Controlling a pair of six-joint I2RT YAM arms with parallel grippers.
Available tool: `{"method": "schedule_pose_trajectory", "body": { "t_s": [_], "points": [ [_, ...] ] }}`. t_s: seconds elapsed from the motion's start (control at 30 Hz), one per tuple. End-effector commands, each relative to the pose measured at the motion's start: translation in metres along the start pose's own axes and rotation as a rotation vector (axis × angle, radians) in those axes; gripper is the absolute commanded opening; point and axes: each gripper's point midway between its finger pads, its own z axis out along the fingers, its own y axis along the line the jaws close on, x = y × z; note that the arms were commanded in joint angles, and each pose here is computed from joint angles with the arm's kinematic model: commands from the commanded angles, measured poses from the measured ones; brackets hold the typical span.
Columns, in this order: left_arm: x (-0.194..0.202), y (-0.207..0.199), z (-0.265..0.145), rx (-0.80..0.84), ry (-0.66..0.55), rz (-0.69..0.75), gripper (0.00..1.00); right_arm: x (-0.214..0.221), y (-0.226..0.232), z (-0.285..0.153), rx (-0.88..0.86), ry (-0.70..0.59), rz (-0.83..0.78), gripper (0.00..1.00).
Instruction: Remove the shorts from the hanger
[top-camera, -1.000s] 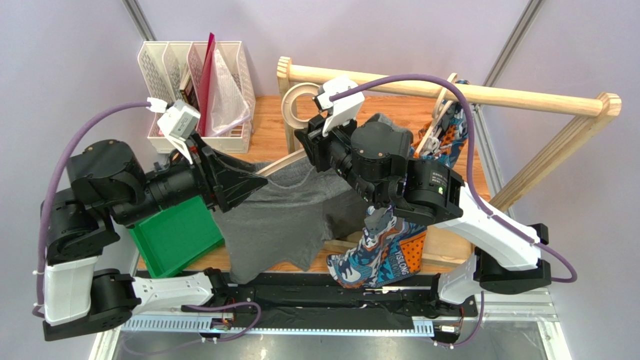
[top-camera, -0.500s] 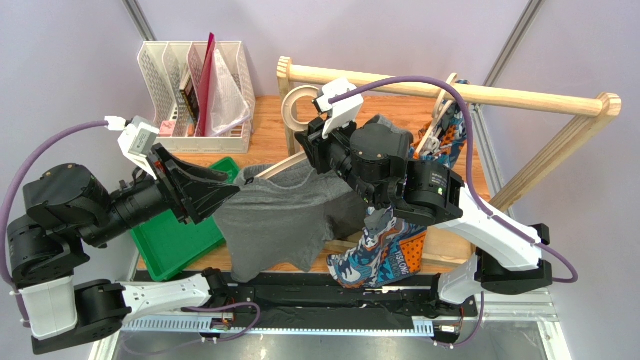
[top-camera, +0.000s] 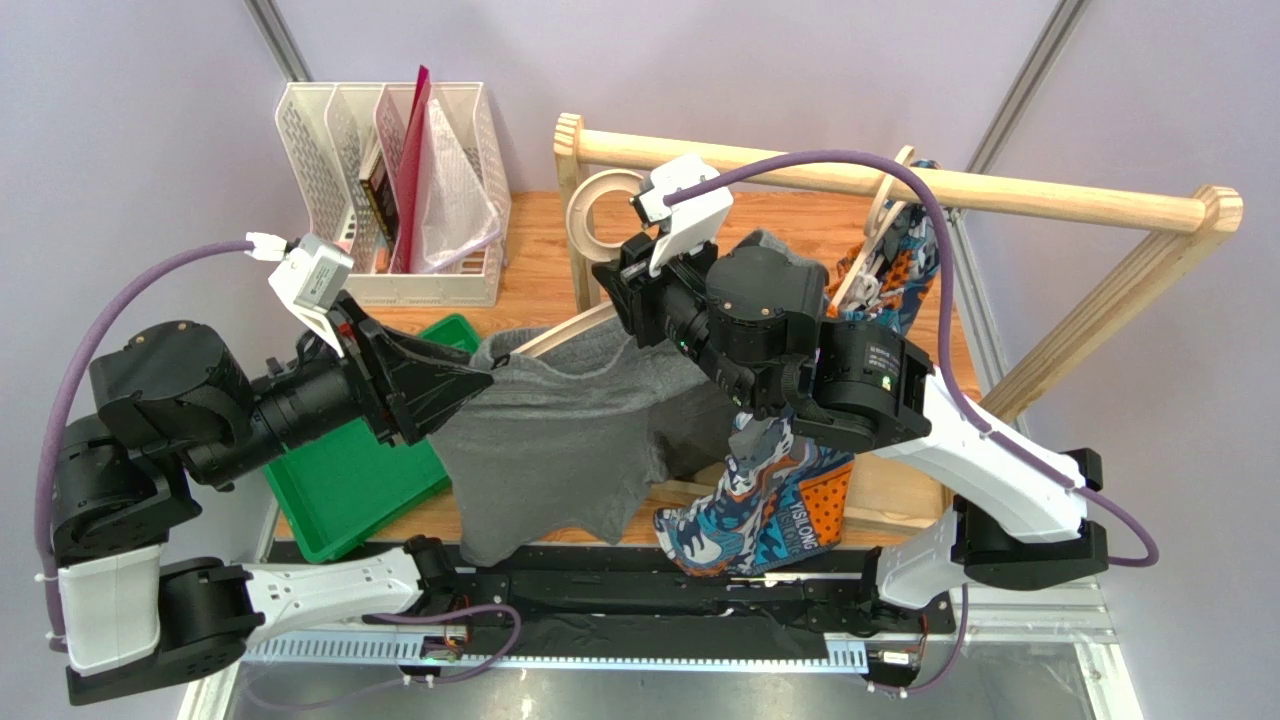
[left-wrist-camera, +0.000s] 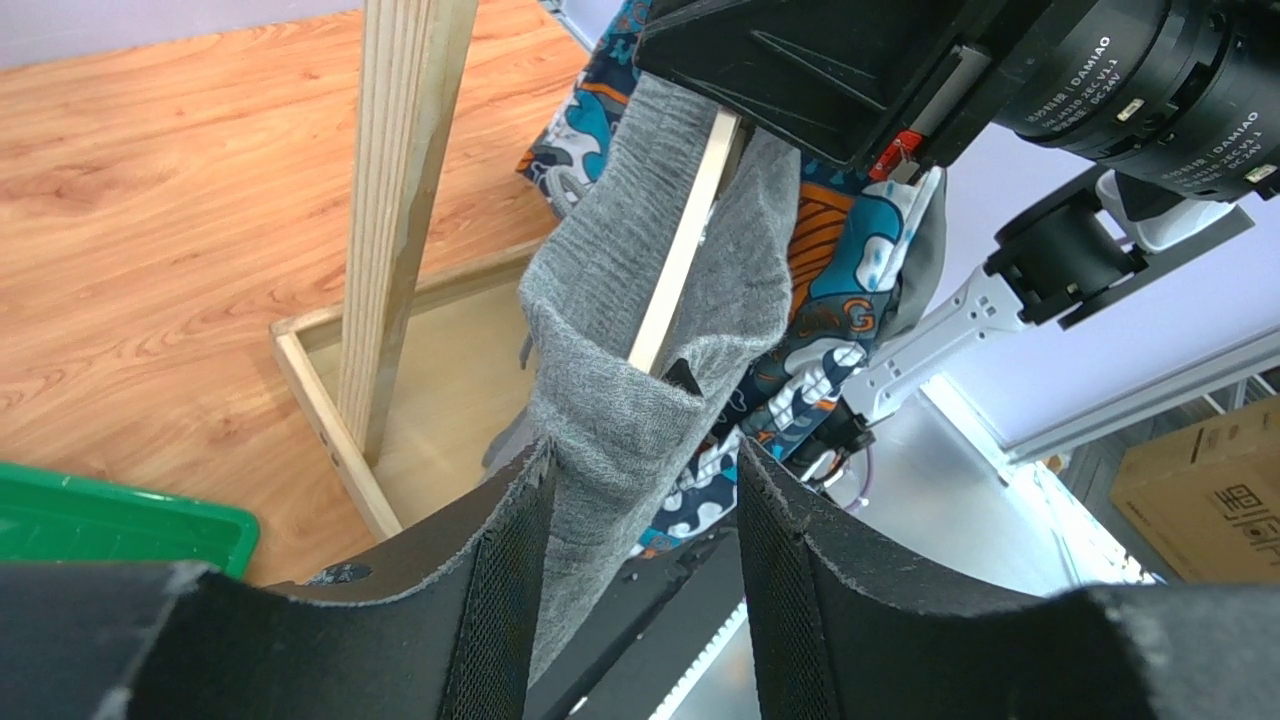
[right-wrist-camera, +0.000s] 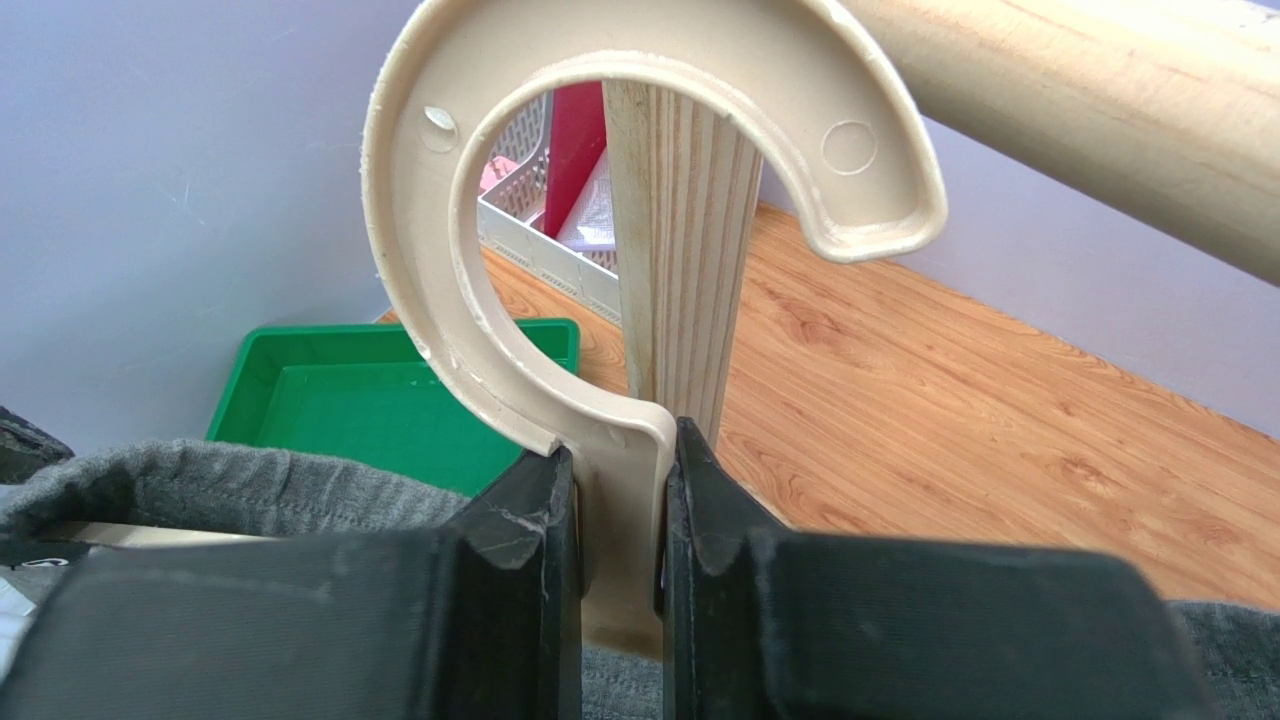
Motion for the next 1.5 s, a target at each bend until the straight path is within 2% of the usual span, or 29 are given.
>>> {"method": "schedule_pose_trajectory", "body": {
  "t_s": [0.0, 0.23, 0.37, 0.43, 0.47, 0.53, 0.57, 0.63, 0.73, 0.93, 1.07, 1.23, 1.47],
  "points": [
    [-0.011, -0.004, 0.006, 0.001, -0.030, 0.003, 0.54, -0.042, -0.005, -0.015, -0.027, -0.119, 0.112, 0.00],
    [-0.012, -0.002, 0.011, -0.014, -0.027, 0.008, 0.56, -0.042, -0.002, -0.016, -0.039, -0.120, 0.125, 0.00],
    [-0.017, -0.002, 0.013, -0.025, -0.039, 0.010, 0.47, -0.043, -0.003, -0.017, -0.041, -0.122, 0.130, 0.00],
    [-0.019, -0.002, 0.013, -0.026, -0.041, 0.013, 0.39, -0.044, -0.003, -0.017, -0.041, -0.123, 0.134, 0.00],
    [-0.019, -0.002, 0.014, -0.029, -0.039, 0.014, 0.30, -0.045, -0.003, -0.017, -0.041, -0.127, 0.135, 0.00],
    [-0.019, 0.001, 0.015, -0.045, -0.041, 0.013, 0.21, -0.047, -0.004, -0.018, -0.039, -0.133, 0.140, 0.00],
    [-0.021, 0.002, 0.013, -0.048, -0.049, 0.012, 0.08, -0.048, -0.005, -0.018, -0.035, -0.136, 0.142, 0.00],
    [-0.023, 0.004, 0.011, -0.057, -0.065, 0.007, 0.00, -0.049, -0.007, -0.019, -0.025, -0.140, 0.145, 0.00],
    [-0.029, 0.006, 0.000, -0.053, -0.120, -0.006, 0.00, -0.050, -0.019, -0.020, 0.041, -0.154, 0.177, 0.00],
    [-0.043, 0.007, -0.041, 0.027, -0.311, -0.024, 0.00, -0.056, -0.060, -0.034, 0.236, -0.232, 0.295, 0.00],
    [-0.042, 0.022, -0.059, -0.021, -0.364, -0.041, 0.00, -0.063, -0.081, -0.050, 0.287, -0.300, 0.382, 0.00],
    [-0.041, 0.022, -0.063, -0.011, -0.366, -0.036, 0.00, -0.071, -0.087, -0.060, 0.274, -0.339, 0.447, 0.00],
    [-0.043, 0.011, -0.045, 0.018, -0.341, -0.031, 0.00, -0.079, -0.049, -0.051, 0.089, -0.292, 0.539, 0.00]
  ]
}}
